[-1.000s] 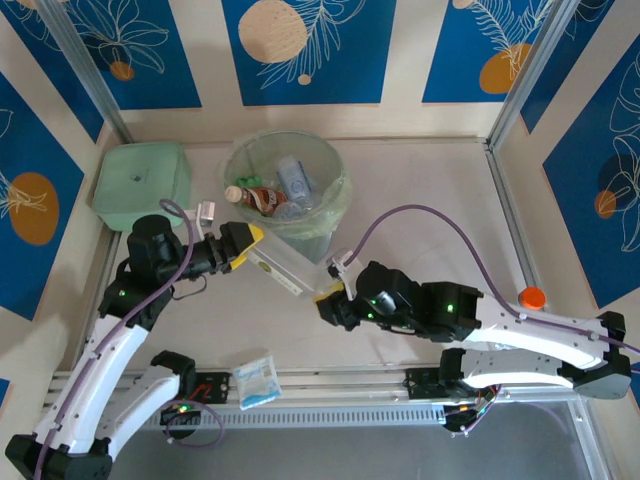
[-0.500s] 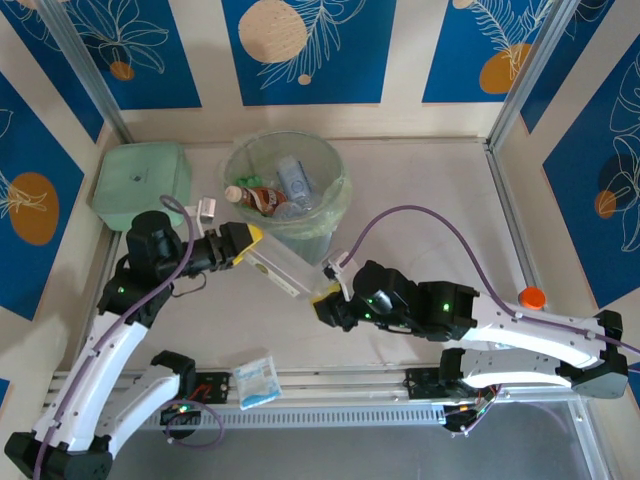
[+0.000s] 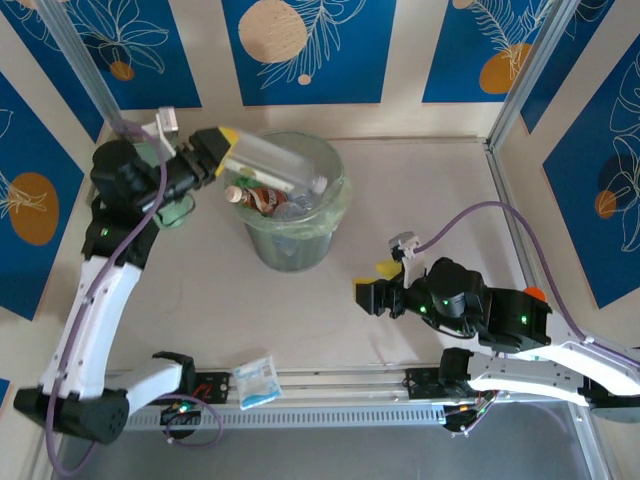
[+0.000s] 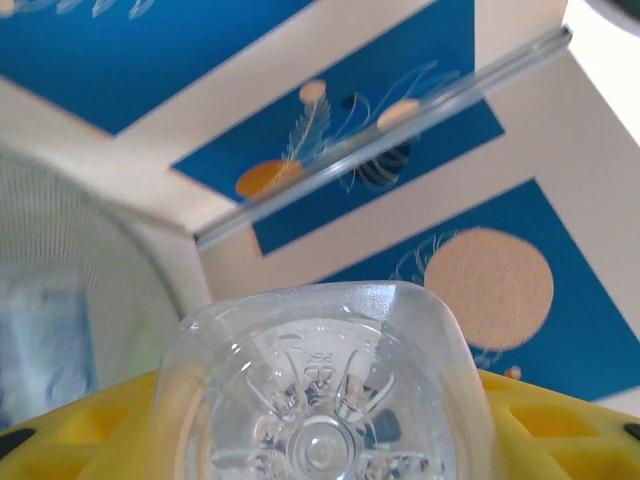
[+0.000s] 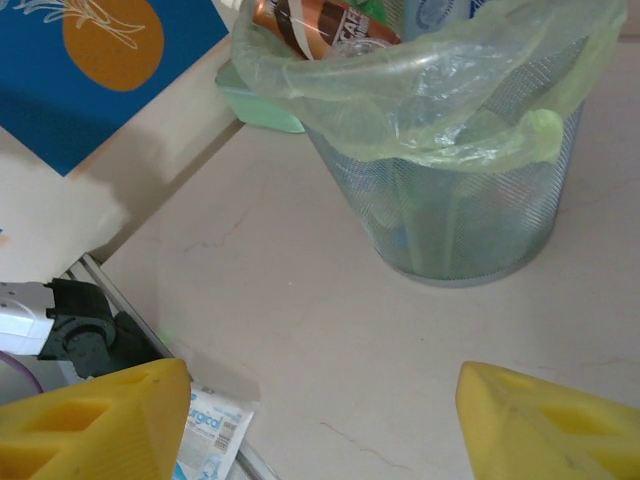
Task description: Put the plastic bottles in the bin
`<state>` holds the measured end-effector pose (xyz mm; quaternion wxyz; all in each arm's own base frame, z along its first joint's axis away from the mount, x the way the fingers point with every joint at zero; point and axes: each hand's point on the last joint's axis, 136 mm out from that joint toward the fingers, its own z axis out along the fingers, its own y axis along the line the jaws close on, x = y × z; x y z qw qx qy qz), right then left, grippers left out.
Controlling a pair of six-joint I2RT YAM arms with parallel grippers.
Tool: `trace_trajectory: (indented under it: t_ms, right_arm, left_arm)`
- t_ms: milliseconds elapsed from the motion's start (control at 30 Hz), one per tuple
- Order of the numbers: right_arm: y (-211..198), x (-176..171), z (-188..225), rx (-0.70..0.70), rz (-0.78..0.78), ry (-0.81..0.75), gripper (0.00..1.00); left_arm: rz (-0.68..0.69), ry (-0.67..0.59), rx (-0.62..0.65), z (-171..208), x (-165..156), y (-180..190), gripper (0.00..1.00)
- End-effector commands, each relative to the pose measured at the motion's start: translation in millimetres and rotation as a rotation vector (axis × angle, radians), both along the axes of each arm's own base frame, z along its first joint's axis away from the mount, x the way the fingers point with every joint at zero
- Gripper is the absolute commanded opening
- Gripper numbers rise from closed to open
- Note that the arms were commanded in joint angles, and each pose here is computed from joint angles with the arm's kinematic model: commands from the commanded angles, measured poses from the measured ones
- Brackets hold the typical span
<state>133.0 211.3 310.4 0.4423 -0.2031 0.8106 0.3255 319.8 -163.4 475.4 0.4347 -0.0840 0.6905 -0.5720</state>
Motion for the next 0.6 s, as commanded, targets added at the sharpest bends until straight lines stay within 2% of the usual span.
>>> trace_trajectory:
  t_ms: [0,167,267,400,567]
  right_arm:
    - [-2.4,1.9,-12.3,-0.023,-0.034,0.037,0.7]
    - [0.7,-1.6,-20.0,-0.024,-0.024,0.045,0.69]
    - [0.5,-1.3,-23.0,-0.025,-0.025,0.04,0.69]
    - [0.7,-1.8,-20.9,-0.015,-0.018,0.03,0.69]
    - [-2.3,-2.6,-16.7,-0.006,-0.016,0.021,0.69]
  left_arm:
    - [0.109,-0.073,-0.04,16.0,48.4,11.5,0.39]
    - [0.143,-0.059,-0.013,-1.0,98.9,10.3,0.39]
    - [0.176,-0.069,0.001,-6.8,117.6,12.1,0.38]
    - [0.194,-0.065,0.03,-13.3,137.5,11.3,0.38]
    - [0.203,-0.015,0.104,-40.3,151.2,10.6,0.34]
